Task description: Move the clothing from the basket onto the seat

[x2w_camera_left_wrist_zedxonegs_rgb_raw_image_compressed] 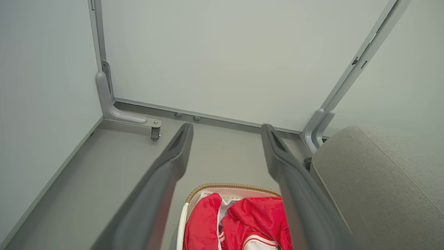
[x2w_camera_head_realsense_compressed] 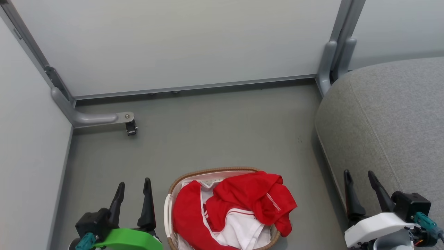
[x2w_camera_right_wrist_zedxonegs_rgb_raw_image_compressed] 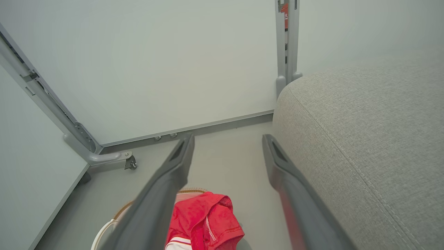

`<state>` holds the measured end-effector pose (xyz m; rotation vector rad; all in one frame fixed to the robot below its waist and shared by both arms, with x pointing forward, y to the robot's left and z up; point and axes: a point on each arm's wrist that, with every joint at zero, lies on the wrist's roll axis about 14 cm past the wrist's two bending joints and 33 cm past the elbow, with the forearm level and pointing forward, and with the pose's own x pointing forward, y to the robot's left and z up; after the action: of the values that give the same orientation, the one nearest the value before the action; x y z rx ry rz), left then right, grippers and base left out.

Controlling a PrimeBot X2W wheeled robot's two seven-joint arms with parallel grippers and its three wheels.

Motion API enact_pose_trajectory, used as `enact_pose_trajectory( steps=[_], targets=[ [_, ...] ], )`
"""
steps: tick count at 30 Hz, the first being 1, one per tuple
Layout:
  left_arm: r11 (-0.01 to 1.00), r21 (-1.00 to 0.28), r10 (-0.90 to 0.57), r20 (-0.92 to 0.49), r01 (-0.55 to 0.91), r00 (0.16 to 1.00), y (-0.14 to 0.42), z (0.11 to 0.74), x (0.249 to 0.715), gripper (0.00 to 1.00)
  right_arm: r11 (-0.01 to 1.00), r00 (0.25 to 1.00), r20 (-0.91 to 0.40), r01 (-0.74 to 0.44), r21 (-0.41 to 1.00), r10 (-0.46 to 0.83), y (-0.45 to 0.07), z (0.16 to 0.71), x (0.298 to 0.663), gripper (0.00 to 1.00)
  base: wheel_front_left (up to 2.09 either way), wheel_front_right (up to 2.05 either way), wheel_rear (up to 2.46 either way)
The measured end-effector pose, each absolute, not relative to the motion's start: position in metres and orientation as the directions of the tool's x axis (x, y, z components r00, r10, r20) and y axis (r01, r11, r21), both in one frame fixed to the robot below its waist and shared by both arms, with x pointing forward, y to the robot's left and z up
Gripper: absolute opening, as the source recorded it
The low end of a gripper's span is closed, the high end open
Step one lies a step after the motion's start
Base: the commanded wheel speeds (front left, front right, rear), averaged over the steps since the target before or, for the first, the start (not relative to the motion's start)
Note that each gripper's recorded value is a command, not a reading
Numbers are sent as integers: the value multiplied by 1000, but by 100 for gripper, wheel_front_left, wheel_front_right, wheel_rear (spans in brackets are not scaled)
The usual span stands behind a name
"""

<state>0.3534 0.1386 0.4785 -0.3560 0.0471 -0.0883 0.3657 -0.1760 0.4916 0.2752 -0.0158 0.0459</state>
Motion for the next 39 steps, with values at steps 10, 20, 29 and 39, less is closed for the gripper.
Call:
enact_pose_trajectory(
  steps=[10,20,29,39],
  targets=[
    [953,-290,-105,-32,92,994,136,475,351,100,979,997,28,-72,193,67,-171,491,365,100,0,0,0],
    [965,-238,-121,-49,106,991,133,467,346,100,988,996,30,-93,121,90,-167,489,363,100,0,0,0],
    [972,-207,-128,-58,113,990,131,461,341,100,991,993,34,-113,77,110,-162,490,362,100,0,0,0],
    [972,-206,-125,-64,109,990,132,460,339,100,990,993,34,-119,78,117,-160,490,361,100,0,0,0]
  ],
)
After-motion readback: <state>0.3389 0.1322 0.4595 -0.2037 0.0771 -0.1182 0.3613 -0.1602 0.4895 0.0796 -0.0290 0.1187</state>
